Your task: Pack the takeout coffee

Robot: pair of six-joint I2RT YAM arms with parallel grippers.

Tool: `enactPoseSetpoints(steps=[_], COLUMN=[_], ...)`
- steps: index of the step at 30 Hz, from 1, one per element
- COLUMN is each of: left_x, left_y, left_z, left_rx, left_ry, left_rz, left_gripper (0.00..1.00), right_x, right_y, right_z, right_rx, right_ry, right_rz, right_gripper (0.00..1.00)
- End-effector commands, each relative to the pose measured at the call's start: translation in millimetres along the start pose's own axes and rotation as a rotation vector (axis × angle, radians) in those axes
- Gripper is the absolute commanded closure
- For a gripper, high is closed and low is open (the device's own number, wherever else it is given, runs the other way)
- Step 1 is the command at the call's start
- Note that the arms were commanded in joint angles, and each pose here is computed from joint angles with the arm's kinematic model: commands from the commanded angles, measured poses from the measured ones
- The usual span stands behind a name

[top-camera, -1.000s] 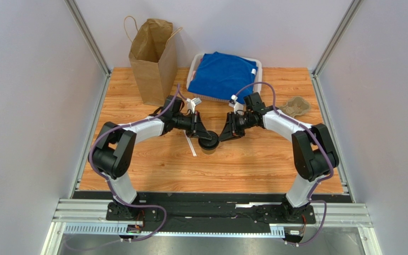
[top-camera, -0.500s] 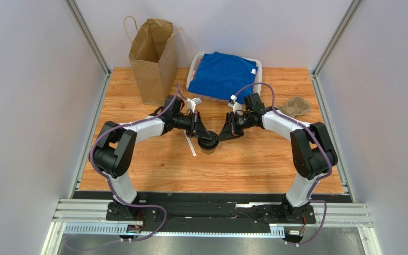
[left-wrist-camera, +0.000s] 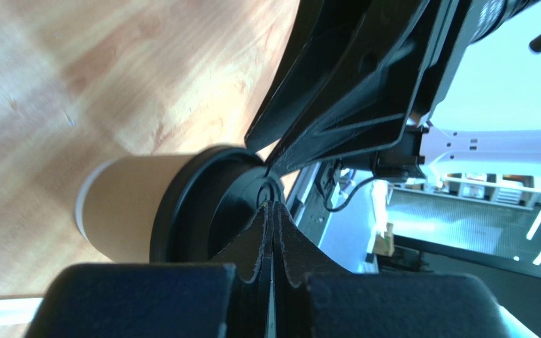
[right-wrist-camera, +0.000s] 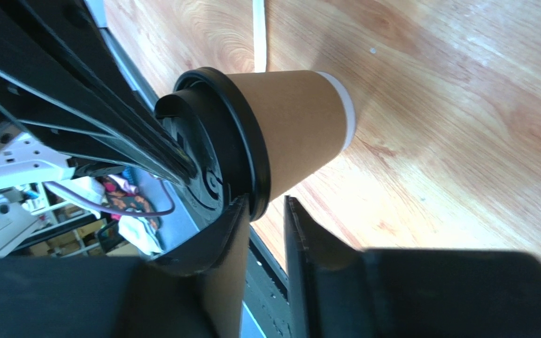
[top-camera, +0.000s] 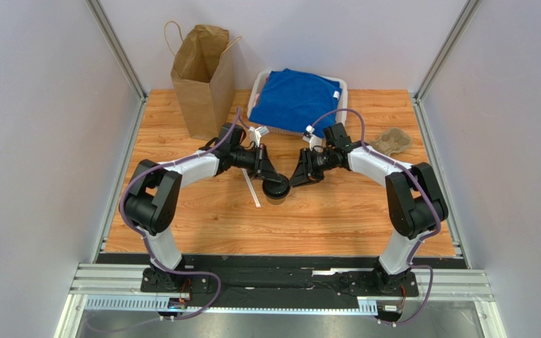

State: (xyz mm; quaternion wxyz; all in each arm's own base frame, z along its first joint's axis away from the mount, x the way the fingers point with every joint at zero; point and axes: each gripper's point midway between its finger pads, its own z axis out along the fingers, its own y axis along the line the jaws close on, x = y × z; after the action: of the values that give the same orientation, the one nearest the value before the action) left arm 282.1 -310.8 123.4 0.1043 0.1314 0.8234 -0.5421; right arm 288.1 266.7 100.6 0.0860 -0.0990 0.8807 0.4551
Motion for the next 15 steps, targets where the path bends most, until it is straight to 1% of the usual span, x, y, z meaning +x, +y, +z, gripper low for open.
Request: enactPoseSetpoints(steps=[1, 3, 7, 8, 9, 10, 11, 12, 13, 14, 15], left_x=[-33, -38, -50, -51, -51, -51, -52, -50, -49, -52, -48], left_y=[-36, -48, -71, -79, -84, -88, -99, -102, -107, -115, -113], left_z=[-9, -13, -22, -27, -29, -33, -40, -46, -52, -65, -72], left_rx=[0.027, 0.038, 0.056, 0.062, 0.062, 0.061, 0.065, 0.057, 0.049, 0.031, 0.006], left_ry=[-0.073, -0.085, -0.118, -0.130, -0.133, -0.138, -0.155, -0.160, -0.171, -0.210, -0.210], left_rz=[0.156, 0.184, 0.223, 0.239, 0.244, 0.250, 0.289, 0.294, 0.311, 0.368, 0.359], left_gripper=[0.96, 0.90, 0.79, 0.73, 0.70, 0.67, 0.59, 0.55, 0.51, 0.38, 0.34], right_x=[-15, -18, -20, -21, -21, -22, -22, -22, -23, -24, -21], right_y=[16, 27, 41, 43, 43, 50, 52, 56, 54, 58, 60], right_z=[-17, -24, -38, -42, -45, -53, -56, -59, -62, -66, -64], right_rx=[0.029, 0.018, 0.022, 0.025, 0.028, 0.031, 0.036, 0.041, 0.073, 0.092, 0.113], right_ry=[-0.061, -0.077, -0.095, -0.102, -0.107, -0.120, -0.126, -0.135, -0.143, -0.158, -0.149], right_rz=[-0.106, -0.137, -0.187, -0.202, -0.228, -0.259, -0.281, -0.310, -0.351, -0.392, -0.435], right_gripper=[0.67, 0.62, 0.55, 0.53, 0.46, 0.43, 0.40, 0.36, 0.34, 0.33, 0.33])
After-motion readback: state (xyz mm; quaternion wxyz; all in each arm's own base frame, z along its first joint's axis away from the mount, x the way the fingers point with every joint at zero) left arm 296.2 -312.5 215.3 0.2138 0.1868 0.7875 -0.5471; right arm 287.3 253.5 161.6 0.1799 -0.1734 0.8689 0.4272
